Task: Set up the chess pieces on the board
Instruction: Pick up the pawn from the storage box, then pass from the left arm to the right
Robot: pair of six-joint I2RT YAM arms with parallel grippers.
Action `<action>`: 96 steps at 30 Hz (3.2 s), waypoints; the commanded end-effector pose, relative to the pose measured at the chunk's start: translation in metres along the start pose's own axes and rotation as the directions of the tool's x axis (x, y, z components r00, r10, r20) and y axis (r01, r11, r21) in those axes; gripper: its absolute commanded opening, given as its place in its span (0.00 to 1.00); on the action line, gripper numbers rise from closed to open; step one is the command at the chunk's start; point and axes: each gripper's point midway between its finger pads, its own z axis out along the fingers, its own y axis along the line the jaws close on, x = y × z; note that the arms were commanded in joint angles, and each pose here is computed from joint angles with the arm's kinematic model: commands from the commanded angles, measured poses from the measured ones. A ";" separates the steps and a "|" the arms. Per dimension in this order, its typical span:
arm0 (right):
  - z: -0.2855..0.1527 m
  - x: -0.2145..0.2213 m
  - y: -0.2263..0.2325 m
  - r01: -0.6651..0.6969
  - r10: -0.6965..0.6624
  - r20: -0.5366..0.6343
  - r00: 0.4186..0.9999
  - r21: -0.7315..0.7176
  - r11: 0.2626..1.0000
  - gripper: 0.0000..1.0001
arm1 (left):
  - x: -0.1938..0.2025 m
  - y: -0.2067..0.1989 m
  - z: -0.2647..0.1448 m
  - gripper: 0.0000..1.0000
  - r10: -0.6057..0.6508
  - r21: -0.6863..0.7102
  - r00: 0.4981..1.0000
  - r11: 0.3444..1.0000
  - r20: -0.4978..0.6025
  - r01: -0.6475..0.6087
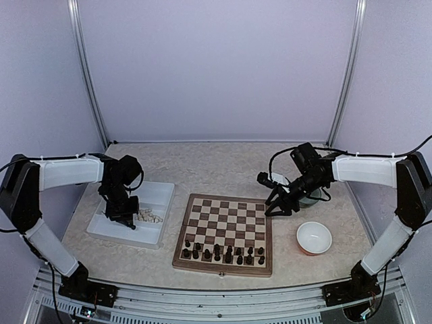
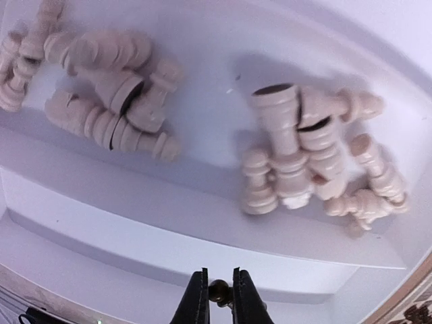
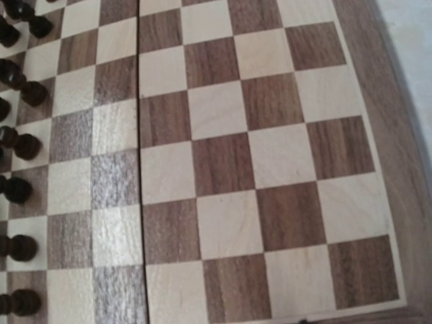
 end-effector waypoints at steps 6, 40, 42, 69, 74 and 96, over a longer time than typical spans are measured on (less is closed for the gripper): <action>0.002 -0.003 -0.001 0.009 -0.009 -0.008 1.000 -0.001 1.000 0.51 | -0.024 -0.036 -0.022 0.00 0.039 0.073 0.997 0.996 0.071 -0.044; 0.051 -0.132 0.004 -0.396 0.474 0.087 0.876 -0.432 0.810 0.52 | -0.033 -0.287 -0.080 0.01 0.213 0.481 0.943 0.818 0.255 -0.315; 0.058 -0.135 0.006 -0.412 0.490 0.073 0.869 -0.442 0.797 0.52 | -0.033 -0.289 -0.082 0.01 0.206 0.495 0.945 0.812 0.256 -0.311; 0.093 -0.124 0.003 -0.531 0.603 -0.031 0.797 -0.513 0.675 0.47 | -0.018 -0.304 -0.104 0.01 0.223 0.536 0.930 0.768 0.291 -0.351; 0.095 -0.118 0.002 -0.553 0.626 -0.043 0.779 -0.518 0.652 0.33 | -0.016 -0.305 -0.106 0.02 0.226 0.536 0.929 0.765 0.294 -0.356; 0.056 -0.124 0.016 -0.342 0.491 0.125 0.862 -0.570 0.747 0.05 | -0.039 -0.285 -0.174 0.31 0.035 0.623 0.871 0.685 0.491 -0.379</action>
